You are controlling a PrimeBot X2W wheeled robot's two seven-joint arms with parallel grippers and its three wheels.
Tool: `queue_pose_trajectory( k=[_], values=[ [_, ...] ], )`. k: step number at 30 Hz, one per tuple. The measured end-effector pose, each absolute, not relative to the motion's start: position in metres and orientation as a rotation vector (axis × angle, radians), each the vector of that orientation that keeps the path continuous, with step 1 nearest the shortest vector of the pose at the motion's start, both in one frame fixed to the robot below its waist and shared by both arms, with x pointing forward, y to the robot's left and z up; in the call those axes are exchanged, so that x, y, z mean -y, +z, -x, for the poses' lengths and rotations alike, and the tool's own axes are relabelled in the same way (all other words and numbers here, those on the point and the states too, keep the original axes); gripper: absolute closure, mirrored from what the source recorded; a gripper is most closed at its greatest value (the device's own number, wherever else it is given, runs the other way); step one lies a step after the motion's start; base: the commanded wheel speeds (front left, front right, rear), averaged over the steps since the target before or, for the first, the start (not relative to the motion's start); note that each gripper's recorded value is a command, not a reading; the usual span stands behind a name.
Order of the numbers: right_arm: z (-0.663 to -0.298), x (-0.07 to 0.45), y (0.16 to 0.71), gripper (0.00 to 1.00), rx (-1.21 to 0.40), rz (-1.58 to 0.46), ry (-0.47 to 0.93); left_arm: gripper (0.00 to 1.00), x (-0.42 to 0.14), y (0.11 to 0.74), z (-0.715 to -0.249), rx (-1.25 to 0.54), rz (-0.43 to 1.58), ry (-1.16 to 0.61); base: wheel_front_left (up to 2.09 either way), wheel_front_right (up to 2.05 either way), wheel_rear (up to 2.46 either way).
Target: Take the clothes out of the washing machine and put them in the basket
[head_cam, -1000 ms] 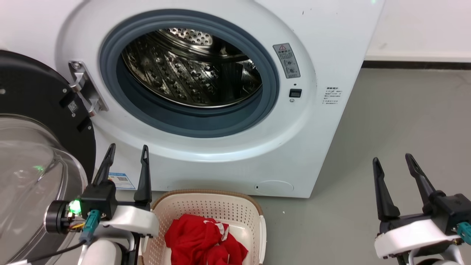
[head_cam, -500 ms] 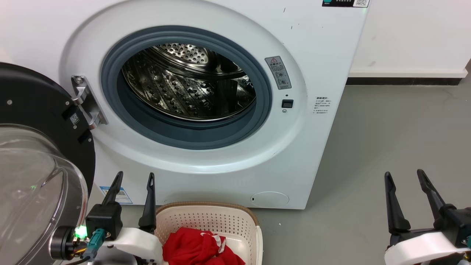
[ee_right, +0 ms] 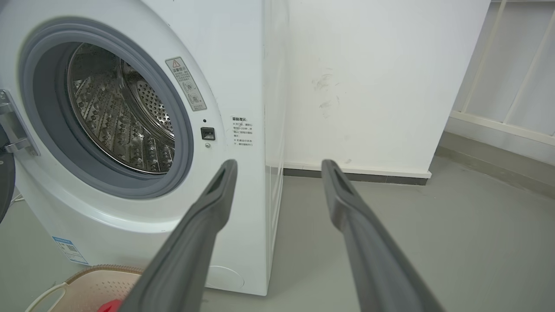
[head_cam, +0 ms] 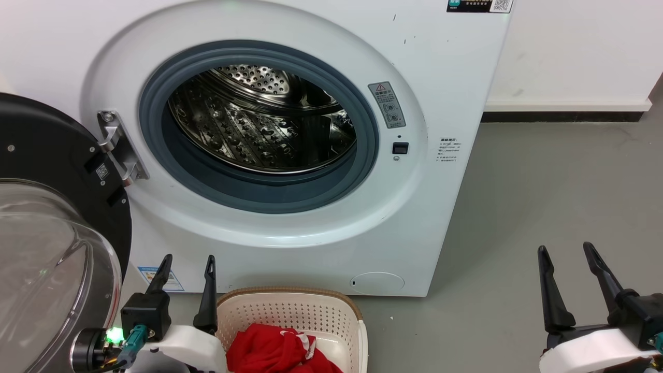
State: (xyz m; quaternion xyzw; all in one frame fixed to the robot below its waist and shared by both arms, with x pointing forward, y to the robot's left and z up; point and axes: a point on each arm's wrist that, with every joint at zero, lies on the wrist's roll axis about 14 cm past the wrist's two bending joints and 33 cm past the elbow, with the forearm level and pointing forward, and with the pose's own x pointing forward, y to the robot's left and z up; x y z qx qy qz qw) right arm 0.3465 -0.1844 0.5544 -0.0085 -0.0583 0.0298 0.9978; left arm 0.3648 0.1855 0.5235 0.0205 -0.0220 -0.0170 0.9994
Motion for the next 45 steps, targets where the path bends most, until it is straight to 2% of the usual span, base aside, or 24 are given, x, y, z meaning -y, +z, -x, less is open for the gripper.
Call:
queue_pose_trajectory(
  k=[19, 20, 25, 45],
  values=[
    [-0.345, 0.185, 0.551, 0.00, 0.106, -0.007, 0.057, 0.00, -0.187, 0.522, -0.366, 0.047, -0.031, -0.022, 0.00, 0.00, 0.00],
    [-0.345, 0.185, 0.550, 1.00, 0.104, -0.009, 0.058, 1.00, -0.187, 0.523, -0.366, 0.049, -0.032, -0.020, 0.00, 0.00, 0.00],
    [-0.343, 0.185, 0.534, 1.00, 0.055, -0.034, 0.056, 1.00, -0.187, 0.500, -0.359, -0.026, -0.005, -0.014, 0.00, 0.00, 0.00],
    [-0.351, 0.187, 0.522, 1.00, 0.022, -0.437, 0.049, 1.00, -0.194, 0.489, -0.364, -0.096, 0.394, 0.032, 0.00, 0.00, 0.00]
  ],
)
